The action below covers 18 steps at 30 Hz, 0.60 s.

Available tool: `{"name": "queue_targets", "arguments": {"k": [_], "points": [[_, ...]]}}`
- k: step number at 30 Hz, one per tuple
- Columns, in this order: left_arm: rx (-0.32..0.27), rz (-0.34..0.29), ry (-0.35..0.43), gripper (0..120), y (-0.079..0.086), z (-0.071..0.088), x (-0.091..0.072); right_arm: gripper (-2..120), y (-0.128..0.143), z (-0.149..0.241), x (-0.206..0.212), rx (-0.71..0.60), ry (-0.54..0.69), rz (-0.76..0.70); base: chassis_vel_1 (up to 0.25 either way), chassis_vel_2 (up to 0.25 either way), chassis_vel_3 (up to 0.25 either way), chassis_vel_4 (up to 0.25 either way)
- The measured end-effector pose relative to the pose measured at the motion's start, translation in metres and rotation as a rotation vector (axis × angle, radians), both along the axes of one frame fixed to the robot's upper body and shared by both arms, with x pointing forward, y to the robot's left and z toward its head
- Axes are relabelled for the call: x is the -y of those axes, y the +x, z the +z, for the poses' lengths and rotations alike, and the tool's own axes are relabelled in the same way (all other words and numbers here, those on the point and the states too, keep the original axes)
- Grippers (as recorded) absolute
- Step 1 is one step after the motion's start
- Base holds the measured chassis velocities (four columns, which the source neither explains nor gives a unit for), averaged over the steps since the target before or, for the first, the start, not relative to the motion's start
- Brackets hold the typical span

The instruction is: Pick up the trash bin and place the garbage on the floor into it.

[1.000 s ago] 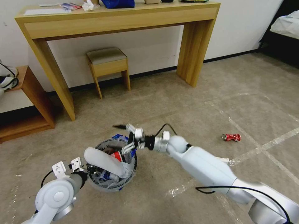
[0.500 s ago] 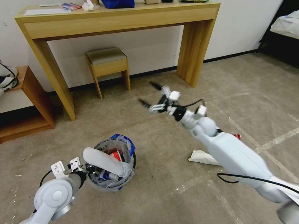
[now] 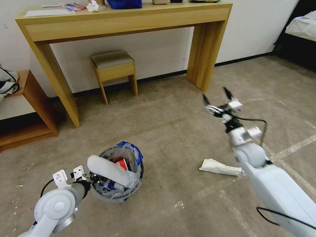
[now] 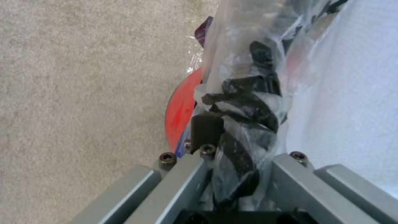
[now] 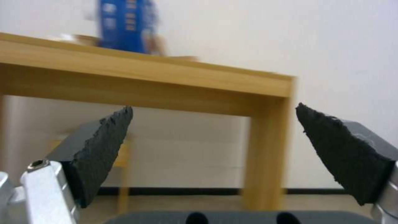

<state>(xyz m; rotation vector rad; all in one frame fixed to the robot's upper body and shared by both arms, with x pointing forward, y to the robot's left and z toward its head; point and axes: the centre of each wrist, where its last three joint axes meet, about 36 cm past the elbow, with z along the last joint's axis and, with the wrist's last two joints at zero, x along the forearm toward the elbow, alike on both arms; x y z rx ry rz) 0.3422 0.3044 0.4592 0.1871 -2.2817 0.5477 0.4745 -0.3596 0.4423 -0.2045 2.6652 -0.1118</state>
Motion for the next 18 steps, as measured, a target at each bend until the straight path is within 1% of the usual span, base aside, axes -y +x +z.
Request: {"name": "queue_targets", "arguments": {"k": [1,3,4,6,7,9,10,11,12,13,14,16,18], "points": [[0.000,0.000,0.000,0,0.000,0.000,0.000,100,0.000,0.000,0.000,0.000,0.000,0.000,0.000,0.000,0.000,0.000],[0.003,-0.002,-0.004,0,0.001,0.000,0.001,100,-0.020,-0.001,0.011,0.006,0.002,-0.074,0.000,0.000,0.000,0.000],[0.003,-0.002,-0.004,0,0.001,0.000,0.001,100,-0.020,-0.001,0.011,0.006,0.002,-0.074,0.000,0.000,0.000,0.000],[0.005,-0.007,-0.008,0,0.001,0.000,0.002,100,-0.053,-0.009,0.026,-0.007,-0.012,-0.168,0.000,0.000,0.000,0.000],[0.005,-0.007,-0.008,0,0.001,0.000,0.002,100,-0.053,-0.009,0.026,-0.007,-0.012,-0.168,0.000,0.000,0.000,0.000],[0.009,-0.010,-0.007,0,0.002,-0.001,0.002,100,-0.085,-0.018,0.037,-0.018,0.007,-0.249,0.000,0.000,0.000,0.000],[0.009,-0.010,-0.007,0,0.002,-0.001,0.002,100,-0.085,-0.018,0.037,-0.018,0.007,-0.249,0.000,0.000,0.000,0.000],[0.011,-0.012,-0.006,0,0.003,-0.001,0.003,100,-0.097,-0.023,0.040,-0.020,0.015,-0.279,0.000,0.000,0.000,0.000],[0.012,-0.012,-0.007,0,0.003,-0.001,0.003,100,-0.103,-0.026,0.041,-0.020,0.017,-0.294,0.000,0.000,0.000,0.000],[0.012,-0.012,-0.007,0,0.003,-0.001,0.003,100,-0.103,-0.026,0.041,-0.020,0.017,-0.294,0.000,0.000,0.000,0.000],[0.013,-0.012,-0.007,0,0.004,-0.001,0.003,100,-0.112,-0.032,0.042,-0.019,0.015,-0.316,0.000,0.000,0.000,0.000],[0.013,-0.012,-0.007,0,0.004,-0.001,0.003,100,-0.114,-0.033,0.042,-0.019,0.014,-0.320,0.000,0.000,0.000,0.000],[0.014,-0.013,-0.007,0,0.005,0.000,0.003,100,-0.123,-0.041,0.041,-0.016,0.012,-0.340,0.000,0.000,0.000,0.000]]}}
